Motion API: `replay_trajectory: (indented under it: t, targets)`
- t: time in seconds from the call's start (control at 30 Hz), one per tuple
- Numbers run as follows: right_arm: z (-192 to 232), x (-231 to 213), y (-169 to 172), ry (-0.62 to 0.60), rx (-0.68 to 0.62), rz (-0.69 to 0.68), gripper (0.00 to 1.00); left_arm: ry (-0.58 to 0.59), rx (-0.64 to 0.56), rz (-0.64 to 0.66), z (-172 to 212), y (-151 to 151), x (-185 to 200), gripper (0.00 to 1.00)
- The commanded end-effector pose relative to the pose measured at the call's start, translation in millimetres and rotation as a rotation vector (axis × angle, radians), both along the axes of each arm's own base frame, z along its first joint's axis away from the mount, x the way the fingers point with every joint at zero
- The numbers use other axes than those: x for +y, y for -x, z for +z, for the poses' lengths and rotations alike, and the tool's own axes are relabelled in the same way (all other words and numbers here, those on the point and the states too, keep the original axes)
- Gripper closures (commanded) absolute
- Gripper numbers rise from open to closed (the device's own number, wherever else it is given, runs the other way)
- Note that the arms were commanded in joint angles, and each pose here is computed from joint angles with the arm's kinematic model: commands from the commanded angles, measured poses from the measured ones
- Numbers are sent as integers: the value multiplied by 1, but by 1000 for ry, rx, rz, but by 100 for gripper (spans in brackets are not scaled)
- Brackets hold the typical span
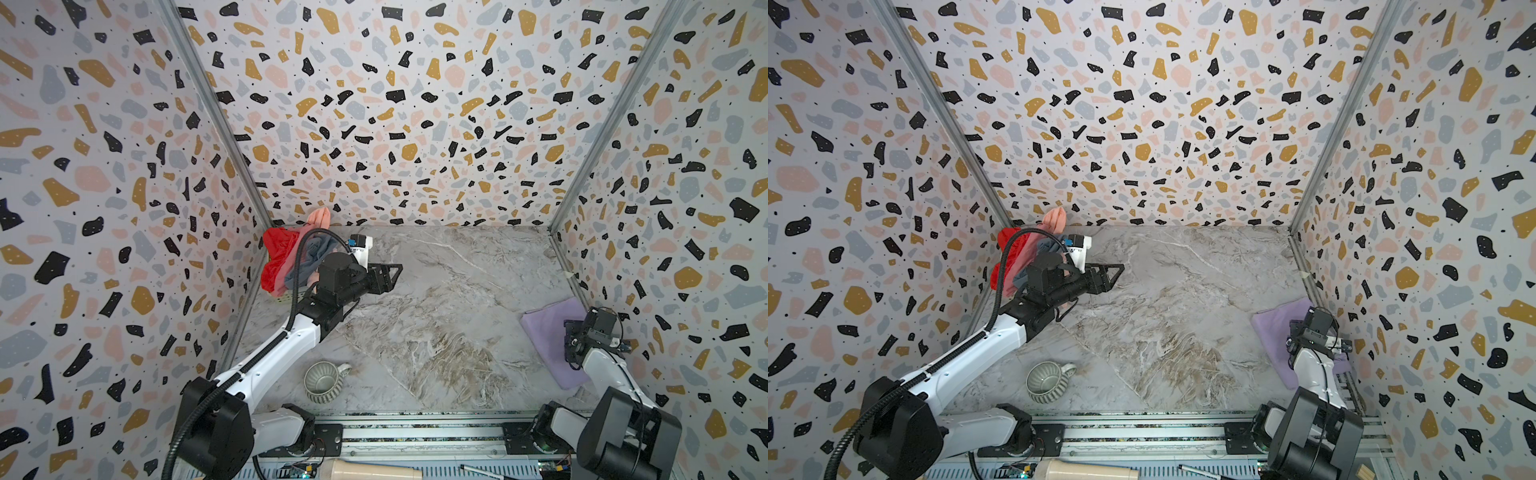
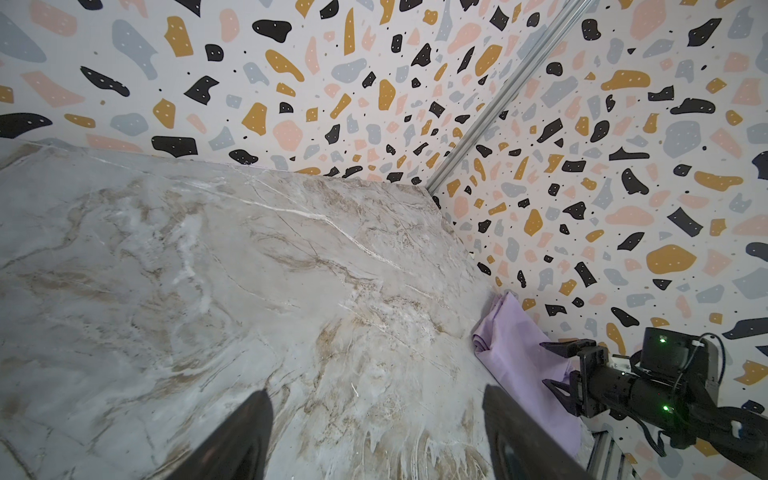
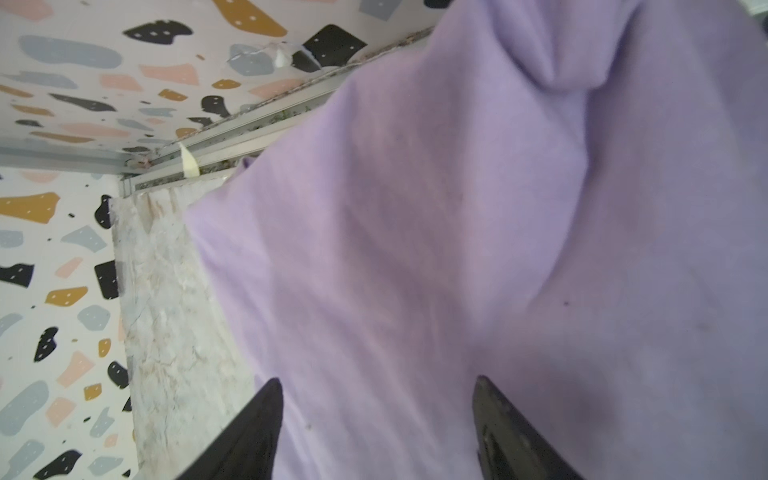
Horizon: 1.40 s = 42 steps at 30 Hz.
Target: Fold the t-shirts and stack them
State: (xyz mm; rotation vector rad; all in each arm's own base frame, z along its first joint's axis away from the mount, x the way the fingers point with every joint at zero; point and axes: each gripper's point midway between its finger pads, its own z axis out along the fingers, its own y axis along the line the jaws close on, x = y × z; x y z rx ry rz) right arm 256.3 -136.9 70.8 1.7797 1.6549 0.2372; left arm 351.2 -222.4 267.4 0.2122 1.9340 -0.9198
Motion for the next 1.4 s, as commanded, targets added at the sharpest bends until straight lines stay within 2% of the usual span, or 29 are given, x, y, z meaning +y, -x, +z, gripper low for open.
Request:
replay_trajectory:
  t: [0.0, 0.17, 0.33, 0.53, 0.67, 0.87, 0.97, 1.1, 1.3, 1.37]
  targets:
    - [-10, 21, 13, -5, 78, 63, 28, 38, -44, -7, 13, -2, -2, 20]
    - [-37, 49, 14, -87, 105, 104, 28, 42, -42, -12, 14, -2, -3, 20]
    - [-46, 65, -8, -142, 77, 123, 28, 36, -48, 2, 13, 0, 0, 20]
    - [-57, 70, -26, -228, 35, 50, 28, 34, -47, 11, 12, 0, 2, 20]
    - [-54, 60, -25, -194, 56, 13, 28, 26, -44, 21, 11, 0, 4, 20]
    - [-53, 42, -4, -178, 46, -43, 28, 23, -41, 27, 10, -2, 4, 20]
    - [-34, 33, -15, -107, 0, 18, 28, 14, -36, 25, 8, -5, 3, 20]
    - [16, 21, -44, 76, -16, 163, 27, -64, -36, 74, 4, -9, 13, 19]
    - [112, 31, -90, 413, -113, 364, 23, -187, -76, 258, 5, -17, 50, 17]
    - [132, 42, -102, 492, -168, 454, 13, -242, -90, 359, 5, -19, 71, 14]
